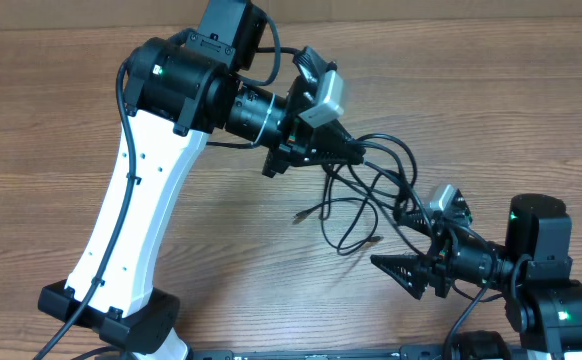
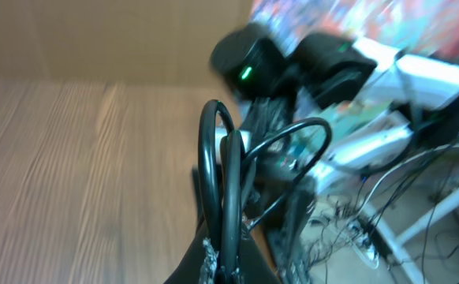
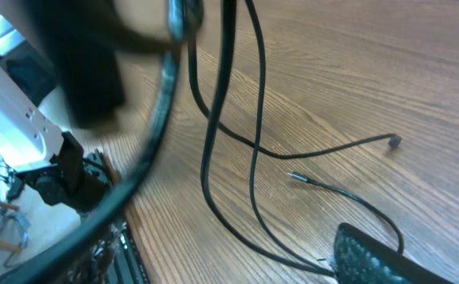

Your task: Untangle cables

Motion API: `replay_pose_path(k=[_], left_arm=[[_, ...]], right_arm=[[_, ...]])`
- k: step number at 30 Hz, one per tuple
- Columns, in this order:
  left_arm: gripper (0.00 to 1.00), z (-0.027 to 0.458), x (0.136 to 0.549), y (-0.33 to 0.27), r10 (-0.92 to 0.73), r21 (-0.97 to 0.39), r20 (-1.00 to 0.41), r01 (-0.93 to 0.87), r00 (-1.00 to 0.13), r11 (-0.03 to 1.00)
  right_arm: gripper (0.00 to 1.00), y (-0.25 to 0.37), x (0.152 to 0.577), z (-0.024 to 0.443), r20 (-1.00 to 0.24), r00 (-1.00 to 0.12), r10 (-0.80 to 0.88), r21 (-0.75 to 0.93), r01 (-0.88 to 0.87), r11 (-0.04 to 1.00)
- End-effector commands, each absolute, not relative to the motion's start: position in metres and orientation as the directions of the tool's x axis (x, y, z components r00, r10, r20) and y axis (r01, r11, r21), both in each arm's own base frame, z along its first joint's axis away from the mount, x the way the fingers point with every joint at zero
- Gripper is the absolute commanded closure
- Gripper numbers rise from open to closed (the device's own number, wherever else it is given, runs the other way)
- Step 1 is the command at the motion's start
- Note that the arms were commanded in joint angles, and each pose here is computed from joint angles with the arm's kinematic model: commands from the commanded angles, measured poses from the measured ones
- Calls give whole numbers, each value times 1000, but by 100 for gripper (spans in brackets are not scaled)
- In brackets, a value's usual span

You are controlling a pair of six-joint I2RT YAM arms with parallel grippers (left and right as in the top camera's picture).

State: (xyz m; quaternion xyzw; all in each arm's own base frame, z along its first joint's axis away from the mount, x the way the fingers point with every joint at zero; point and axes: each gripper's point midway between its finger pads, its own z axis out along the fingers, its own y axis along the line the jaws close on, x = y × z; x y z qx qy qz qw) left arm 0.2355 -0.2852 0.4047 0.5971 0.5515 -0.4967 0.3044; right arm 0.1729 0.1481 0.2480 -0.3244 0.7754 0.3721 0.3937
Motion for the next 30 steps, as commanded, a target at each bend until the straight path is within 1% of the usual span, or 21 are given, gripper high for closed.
replay_pose_path(k=[1, 4, 7, 9, 13, 21, 27, 30], left_arm=[[96, 393, 248, -271, 488, -158, -865, 986, -115, -46], [96, 376, 262, -262, 567, -187, -799, 979, -203, 87], [96, 368, 269, -257, 598, -196, -761, 968, -253, 159], [96, 368, 268, -257, 599, -198, -759, 967, -254, 158], [96, 371, 260, -264, 590, -213, -770, 969, -243, 122], [96, 370, 239, -284, 610, -209, -768, 977, -193, 46], [96, 362, 233, -289, 657, -178, -736, 983, -163, 45], [96, 356, 230, -288, 685, -167, -712, 985, -155, 50]], right_arm=[[9, 147, 175, 251, -853, -480, -204, 319, -790, 523], [7, 146, 179, 252, -851, -490, -190, 325, -775, 542], [5, 142, 189, 254, -838, -528, -141, 357, -724, 590], [5, 141, 192, 257, -833, -541, -115, 374, -704, 603], [3, 141, 201, 267, -813, -582, -19, 449, -648, 615], [2, 141, 216, 292, -753, -636, 166, 593, -549, 589], [1, 141, 218, 296, -722, -659, 210, 637, -514, 575], [1, 141, 219, 299, -728, -650, 216, 634, -520, 573]])
